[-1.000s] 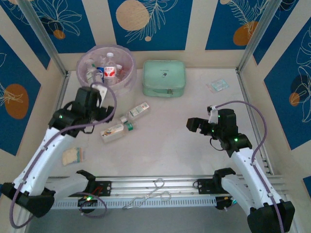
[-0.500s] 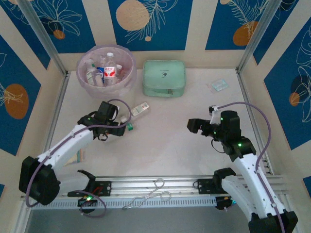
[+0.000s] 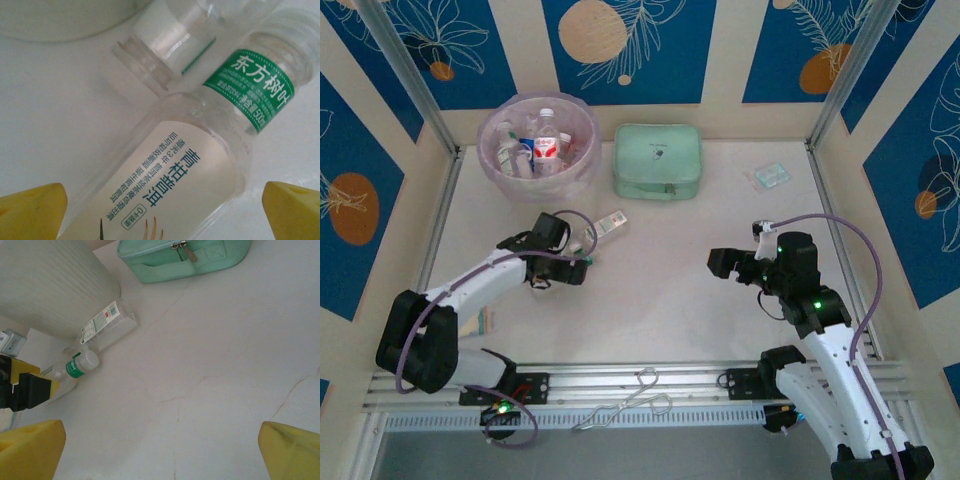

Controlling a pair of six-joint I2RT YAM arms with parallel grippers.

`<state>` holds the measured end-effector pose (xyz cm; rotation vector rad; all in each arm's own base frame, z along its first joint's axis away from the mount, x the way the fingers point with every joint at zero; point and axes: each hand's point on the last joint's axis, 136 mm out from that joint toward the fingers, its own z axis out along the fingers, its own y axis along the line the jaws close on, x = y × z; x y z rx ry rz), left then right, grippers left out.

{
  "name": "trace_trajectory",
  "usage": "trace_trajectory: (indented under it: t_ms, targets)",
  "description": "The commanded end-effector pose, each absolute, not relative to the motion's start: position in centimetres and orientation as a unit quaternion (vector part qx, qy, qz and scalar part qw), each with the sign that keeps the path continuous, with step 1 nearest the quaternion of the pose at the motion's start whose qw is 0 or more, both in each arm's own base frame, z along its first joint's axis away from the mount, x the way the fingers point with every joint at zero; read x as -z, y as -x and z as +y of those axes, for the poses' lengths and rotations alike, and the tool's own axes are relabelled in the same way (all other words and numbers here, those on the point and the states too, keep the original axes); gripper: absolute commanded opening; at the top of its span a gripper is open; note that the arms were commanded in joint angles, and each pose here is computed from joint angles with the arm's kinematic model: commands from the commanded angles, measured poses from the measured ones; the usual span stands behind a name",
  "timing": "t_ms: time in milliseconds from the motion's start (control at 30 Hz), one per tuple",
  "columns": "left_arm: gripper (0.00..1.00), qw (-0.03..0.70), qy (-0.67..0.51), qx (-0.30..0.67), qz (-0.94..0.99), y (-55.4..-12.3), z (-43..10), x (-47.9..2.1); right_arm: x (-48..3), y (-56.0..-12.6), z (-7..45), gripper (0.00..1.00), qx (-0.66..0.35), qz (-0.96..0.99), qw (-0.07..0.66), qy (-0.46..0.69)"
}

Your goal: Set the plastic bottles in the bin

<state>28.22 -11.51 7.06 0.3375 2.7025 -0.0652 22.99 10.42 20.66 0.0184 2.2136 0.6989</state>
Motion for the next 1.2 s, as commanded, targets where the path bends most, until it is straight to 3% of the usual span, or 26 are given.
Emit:
trace_trajectory:
  t_ms: [0, 133, 767, 1167]
  targets:
    - [0.99, 0.16, -0.107, 0.052, 0.98, -26.3, -12.0, -6.4, -20.6, -23.0, 10.6, 0.99, -0.277, 0.872, 0.405, 0.001]
    - [0.99, 0.144, -0.097, 0.072, 0.982, -24.6, -13.1, -6.2, -20.3, -23.1, 10.4, 0.99, -0.272, 0.873, 0.404, 0.0]
    - [0.59, 0.127, -0.113, 0.008, 0.985, -23.9, -13.3, -5.4, -19.5, -23.4, 10.4, 0.99, -0.271, 0.876, 0.399, -0.001]
    - [0.44, 0.172, -0.121, 0.058, 0.976, -24.5, -15.2, -10.6, -20.0, -24.1, 10.9, 0.99, -0.278, 0.873, 0.4, 0.003]
